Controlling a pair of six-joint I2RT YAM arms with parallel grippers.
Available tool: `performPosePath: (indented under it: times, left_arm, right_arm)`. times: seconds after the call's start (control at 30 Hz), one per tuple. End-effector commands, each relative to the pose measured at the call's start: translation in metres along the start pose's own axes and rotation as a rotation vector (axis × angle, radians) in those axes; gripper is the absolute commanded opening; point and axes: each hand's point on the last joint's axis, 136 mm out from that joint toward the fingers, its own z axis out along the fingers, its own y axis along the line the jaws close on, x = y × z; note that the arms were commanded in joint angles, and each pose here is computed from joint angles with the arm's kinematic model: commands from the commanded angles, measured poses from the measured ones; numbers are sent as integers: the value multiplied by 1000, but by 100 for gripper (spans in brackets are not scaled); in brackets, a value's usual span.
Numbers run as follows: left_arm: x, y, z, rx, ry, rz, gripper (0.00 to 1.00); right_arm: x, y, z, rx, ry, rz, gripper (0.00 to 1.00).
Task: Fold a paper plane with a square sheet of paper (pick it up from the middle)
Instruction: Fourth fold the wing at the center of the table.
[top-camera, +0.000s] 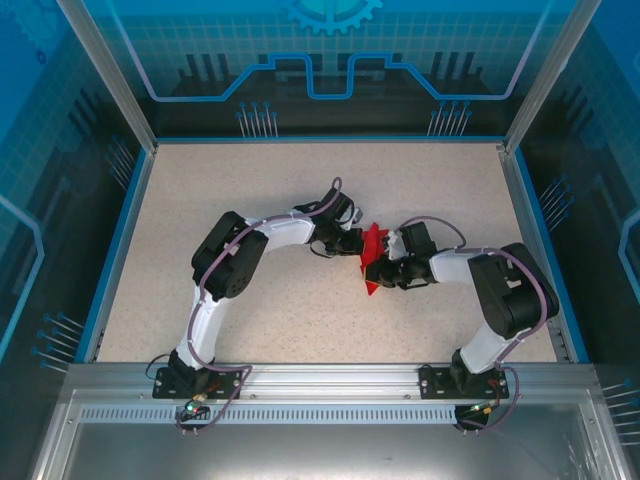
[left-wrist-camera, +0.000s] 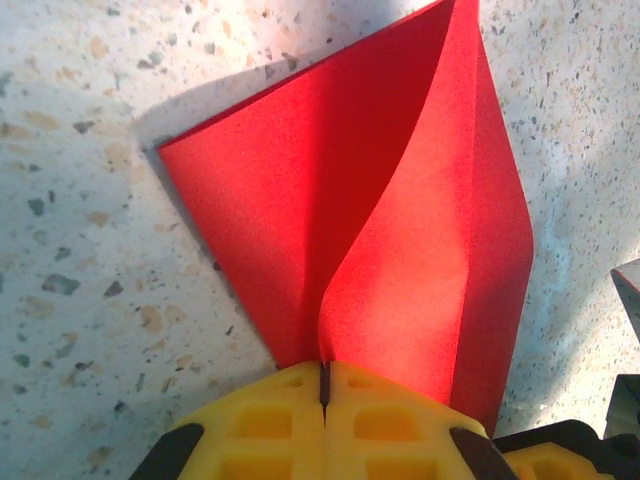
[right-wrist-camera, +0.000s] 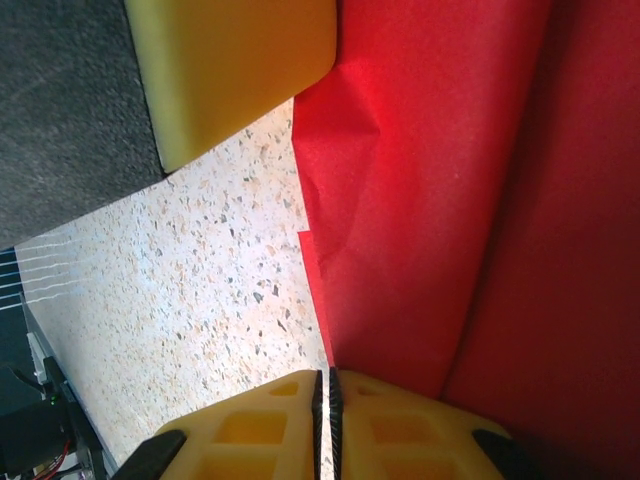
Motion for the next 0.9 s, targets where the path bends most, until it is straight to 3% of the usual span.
performPosePath:
  times: [0.0,0.27,0.57,0.73,0.87]
  left_arm:
    - [-6,24,2,-67,5,-12,0]
    - [-25,6,-23,-79,-47,29,7]
    - [-33,-24,-58,-52,-96,44,31]
    - [-24,-41,-72,-21,-91,33,33]
    - [-6,-48,-55,38,-12,2,25]
  right_arm:
    - [22,-20,11,73,78,24,13]
    - [25,-28,13,107,92,28,13]
    - [27,-28,13,105,95,24,12]
    - [27,-27,12,101,94,19,12]
    - [27,-26,10,104,93,12,12]
